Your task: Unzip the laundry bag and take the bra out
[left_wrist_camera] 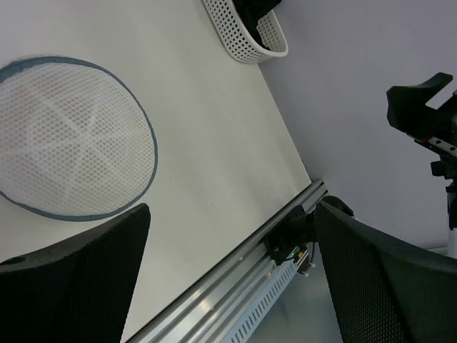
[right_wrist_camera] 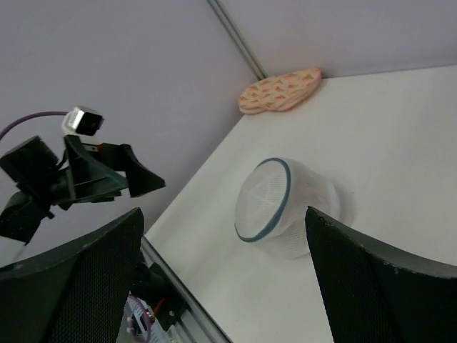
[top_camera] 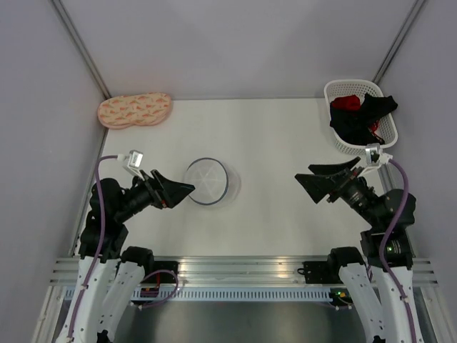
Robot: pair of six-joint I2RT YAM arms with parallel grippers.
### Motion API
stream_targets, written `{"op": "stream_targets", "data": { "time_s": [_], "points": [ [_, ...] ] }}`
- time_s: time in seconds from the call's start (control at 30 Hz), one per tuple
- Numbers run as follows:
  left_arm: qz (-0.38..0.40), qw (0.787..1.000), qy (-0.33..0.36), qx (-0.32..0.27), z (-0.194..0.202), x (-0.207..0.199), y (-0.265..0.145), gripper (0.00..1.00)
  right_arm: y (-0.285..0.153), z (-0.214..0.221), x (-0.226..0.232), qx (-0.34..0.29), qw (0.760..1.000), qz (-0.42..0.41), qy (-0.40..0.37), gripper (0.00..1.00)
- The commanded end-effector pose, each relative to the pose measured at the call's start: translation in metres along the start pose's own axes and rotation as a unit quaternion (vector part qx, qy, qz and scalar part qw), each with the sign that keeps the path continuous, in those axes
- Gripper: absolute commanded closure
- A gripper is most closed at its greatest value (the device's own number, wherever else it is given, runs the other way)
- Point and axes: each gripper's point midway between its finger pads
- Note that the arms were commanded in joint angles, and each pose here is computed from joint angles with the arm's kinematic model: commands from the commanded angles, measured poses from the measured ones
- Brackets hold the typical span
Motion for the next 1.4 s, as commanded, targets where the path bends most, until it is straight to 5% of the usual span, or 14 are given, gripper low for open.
{"op": "stream_targets", "data": {
  "time_s": [0.0,0.13,0.23,0.3,0.4,0.6,0.87,1.13,1.37],
  "points": [
    [0.039,0.998,0.037,-0.010,-0.011,-0.016,0.003,0.00,-0.011,-0.006,0.025,-0.019,0.997,-0.030,0.065,0.02],
    [-0.045,0.998,0.035,-0.027,-0.020,0.024,0.015,0.00,-0.002,0.018,0.015,0.009,0.992,-0.046,0.115,0.02],
    [-0.247,0.965,0.008,-0.086,-0.053,0.102,0.020,0.00,0.001,0.039,-0.003,0.061,0.992,-0.010,0.111,0.02],
    [-0.316,0.946,-0.002,-0.068,-0.055,0.138,0.031,0.00,-0.002,0.037,-0.006,0.071,0.995,0.007,0.074,0.02],
    [-0.388,0.919,0.001,-0.066,-0.073,0.173,0.046,0.00,-0.009,0.040,-0.007,0.079,0.994,0.025,0.067,0.02],
    [-0.418,0.904,0.068,-0.052,-0.116,0.201,0.089,0.01,-0.014,0.048,-0.005,0.089,0.993,0.021,0.080,0.02],
    [-0.249,0.951,0.171,0.071,-0.096,0.193,0.152,0.06,-0.017,0.051,-0.004,0.093,0.993,0.024,0.073,0.02],
    [-0.084,0.982,0.120,0.119,-0.077,0.169,0.140,0.08,-0.016,0.056,-0.007,0.104,0.992,0.027,0.071,0.02],
    [0.038,0.978,0.078,0.190,-0.043,0.149,0.139,0.11,-0.017,0.060,-0.007,0.114,0.991,0.030,0.069,0.02]
  ]
}}
Point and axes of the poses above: each gripper's point midway between its finger pads, its own y axis out along the fingers, its own x axis along the line the jaws close on, z = x × y, and after that the axes turned 8 degrees about -y, right-handed
